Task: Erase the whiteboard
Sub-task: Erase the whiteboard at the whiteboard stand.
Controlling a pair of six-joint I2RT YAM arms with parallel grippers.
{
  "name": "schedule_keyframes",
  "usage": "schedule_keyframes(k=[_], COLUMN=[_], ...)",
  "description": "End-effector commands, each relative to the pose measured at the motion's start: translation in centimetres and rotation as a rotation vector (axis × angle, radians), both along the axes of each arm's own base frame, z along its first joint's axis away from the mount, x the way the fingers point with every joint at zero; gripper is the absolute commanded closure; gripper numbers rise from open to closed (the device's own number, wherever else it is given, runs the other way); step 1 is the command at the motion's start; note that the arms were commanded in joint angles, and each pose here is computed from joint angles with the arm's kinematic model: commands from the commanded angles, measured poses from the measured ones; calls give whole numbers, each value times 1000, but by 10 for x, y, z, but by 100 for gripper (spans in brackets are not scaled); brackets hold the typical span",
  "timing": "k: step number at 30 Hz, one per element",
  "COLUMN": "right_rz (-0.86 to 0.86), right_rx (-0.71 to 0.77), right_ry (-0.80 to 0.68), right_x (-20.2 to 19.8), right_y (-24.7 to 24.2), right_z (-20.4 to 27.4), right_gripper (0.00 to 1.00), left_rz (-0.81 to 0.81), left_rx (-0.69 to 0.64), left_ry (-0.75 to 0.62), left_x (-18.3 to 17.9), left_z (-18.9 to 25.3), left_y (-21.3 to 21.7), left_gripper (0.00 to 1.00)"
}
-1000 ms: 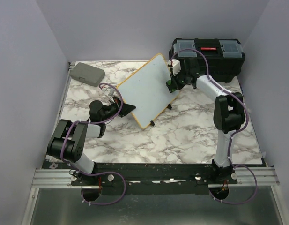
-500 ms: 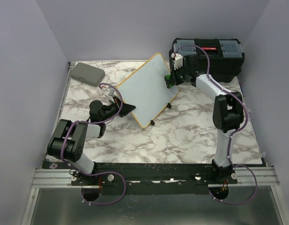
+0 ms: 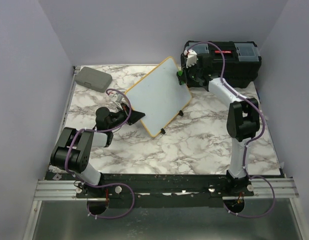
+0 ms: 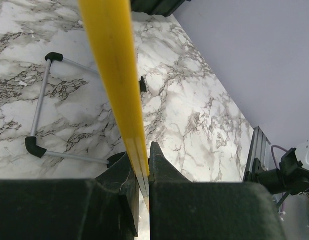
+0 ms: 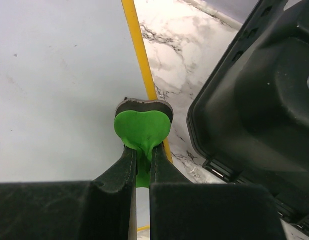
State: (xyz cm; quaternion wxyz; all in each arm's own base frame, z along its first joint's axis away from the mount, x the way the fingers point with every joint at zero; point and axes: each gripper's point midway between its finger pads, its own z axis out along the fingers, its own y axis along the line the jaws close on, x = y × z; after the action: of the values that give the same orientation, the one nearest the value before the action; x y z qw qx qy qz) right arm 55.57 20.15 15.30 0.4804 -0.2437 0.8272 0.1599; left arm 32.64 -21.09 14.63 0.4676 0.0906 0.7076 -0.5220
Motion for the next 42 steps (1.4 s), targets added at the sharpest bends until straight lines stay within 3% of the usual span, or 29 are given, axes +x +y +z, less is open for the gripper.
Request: schedule_keyframes(k=[1,8,13,17,31,36,42], right_rz=[-44,234,410,481,109,16,69], right_rx=[-110,-152,-81,4,36,-11,-146], right_ry=[53,212,276,242,7,25,104], right_x=[2,-59,-95,-106,-6,11,-15], right_y=[-23,-13,4,21,12,-1,-17], right_z=[-41,-84,-94,-77,1,-9,-51], right_gripper=[99,99,99,99,99,99,99], left_rz=[-212,-213,-214,-214,-216,-217,-215], left_rx=[-4,-7,-9,-9,-6,-5,-5], left_ry=[-45,-43,-45,-43,-40,-38,-39], left_x=[-33,-32,-32,-32,-33,-33,-33], left_z=[8,7,9,9,8,8,8], left_y=[-20,-21,-21,-21,-20,-20,-21], left_gripper=[100,100,100,100,100,100,100])
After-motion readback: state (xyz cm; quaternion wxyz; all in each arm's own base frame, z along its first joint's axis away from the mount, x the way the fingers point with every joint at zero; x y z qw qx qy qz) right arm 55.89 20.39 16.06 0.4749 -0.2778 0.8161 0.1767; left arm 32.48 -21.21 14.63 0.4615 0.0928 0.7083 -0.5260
